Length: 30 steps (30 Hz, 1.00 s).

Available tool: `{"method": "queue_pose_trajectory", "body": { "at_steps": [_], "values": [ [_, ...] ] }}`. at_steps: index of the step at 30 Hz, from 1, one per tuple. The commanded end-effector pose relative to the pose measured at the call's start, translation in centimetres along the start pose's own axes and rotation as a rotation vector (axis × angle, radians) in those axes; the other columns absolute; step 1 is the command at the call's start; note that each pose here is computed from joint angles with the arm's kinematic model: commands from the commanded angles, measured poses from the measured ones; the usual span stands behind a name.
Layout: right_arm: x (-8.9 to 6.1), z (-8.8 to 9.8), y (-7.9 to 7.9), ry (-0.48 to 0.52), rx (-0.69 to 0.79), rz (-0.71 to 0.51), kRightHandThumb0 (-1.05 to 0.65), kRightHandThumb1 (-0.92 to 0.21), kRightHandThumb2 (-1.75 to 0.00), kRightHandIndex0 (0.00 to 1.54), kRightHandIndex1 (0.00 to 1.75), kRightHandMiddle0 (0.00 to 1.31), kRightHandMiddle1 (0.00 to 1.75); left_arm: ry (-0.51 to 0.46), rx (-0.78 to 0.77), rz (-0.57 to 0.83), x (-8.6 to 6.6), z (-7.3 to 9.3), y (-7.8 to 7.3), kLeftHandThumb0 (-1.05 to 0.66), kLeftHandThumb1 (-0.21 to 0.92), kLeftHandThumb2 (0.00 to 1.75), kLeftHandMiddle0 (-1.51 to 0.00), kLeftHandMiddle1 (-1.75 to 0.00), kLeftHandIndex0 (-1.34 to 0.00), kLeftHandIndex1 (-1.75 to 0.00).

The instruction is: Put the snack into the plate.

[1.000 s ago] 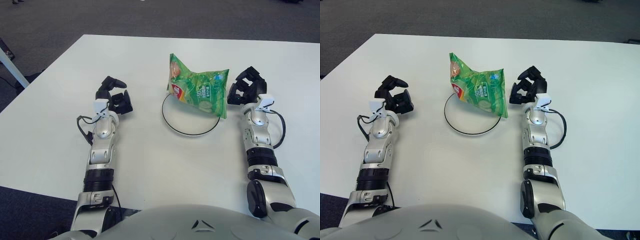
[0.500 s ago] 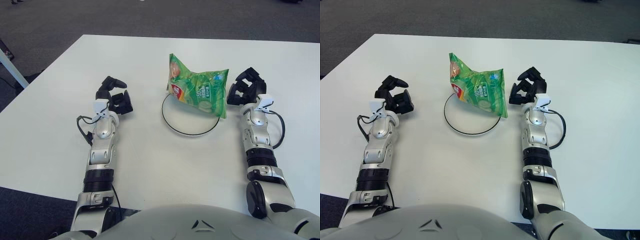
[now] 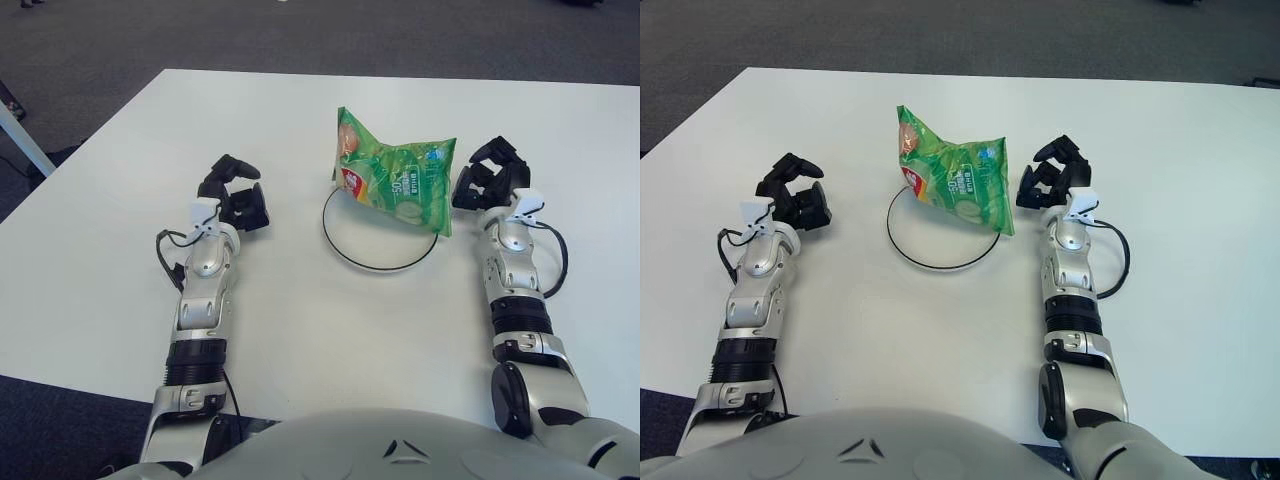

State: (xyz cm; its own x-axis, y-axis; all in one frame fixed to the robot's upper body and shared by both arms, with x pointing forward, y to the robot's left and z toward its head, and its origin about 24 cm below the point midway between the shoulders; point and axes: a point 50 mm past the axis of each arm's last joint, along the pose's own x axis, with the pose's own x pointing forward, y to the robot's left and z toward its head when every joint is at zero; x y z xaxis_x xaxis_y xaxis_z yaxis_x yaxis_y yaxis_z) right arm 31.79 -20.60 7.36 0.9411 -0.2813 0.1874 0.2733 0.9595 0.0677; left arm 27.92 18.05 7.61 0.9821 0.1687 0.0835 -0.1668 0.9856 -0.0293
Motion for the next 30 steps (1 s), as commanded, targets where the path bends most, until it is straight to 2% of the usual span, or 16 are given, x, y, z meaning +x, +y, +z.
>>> {"method": "queue_pose_trajectory", "body": {
  "at_steps": [1,11,21,30],
  "values": [
    [-3.6,-4.6,0.1,0.175,0.019,-0.004,-0.5,-0.2,-1.46,1.33,1.75,0.7,1.75,0.04,-0.019,-0.019,-0.2,-0.7,0.0,-0.5,0.26,1.38,-1.34,-1.75,-0.66,-1.75],
    [-4.1,-4.6,0.1,0.115,0.01,0.035,-0.52,-0.21,-1.44,1.35,1.75,0.7,1.75,0.007,-0.046,-0.057,0.7,0.8,-0.4,-0.49,0.28,1.36,-1.28,-1.75,-0.64,-1.75],
    [-4.6,-4.6,0.5,0.102,0.03,0.032,-0.52,-0.21,-1.45,1.35,1.75,0.7,1.75,-0.021,-0.062,-0.09,1.9,2.0,-0.4,-0.49,0.29,1.35,-1.26,-1.75,-0.64,-1.75],
    [-4.9,-4.7,0.9,0.099,0.032,0.034,-0.53,-0.21,-1.45,1.34,1.75,0.7,1.75,-0.015,-0.066,-0.103,2.9,2.5,-0.3,-0.49,0.29,1.35,-1.26,-1.75,-0.64,-1.75]
  ]
}}
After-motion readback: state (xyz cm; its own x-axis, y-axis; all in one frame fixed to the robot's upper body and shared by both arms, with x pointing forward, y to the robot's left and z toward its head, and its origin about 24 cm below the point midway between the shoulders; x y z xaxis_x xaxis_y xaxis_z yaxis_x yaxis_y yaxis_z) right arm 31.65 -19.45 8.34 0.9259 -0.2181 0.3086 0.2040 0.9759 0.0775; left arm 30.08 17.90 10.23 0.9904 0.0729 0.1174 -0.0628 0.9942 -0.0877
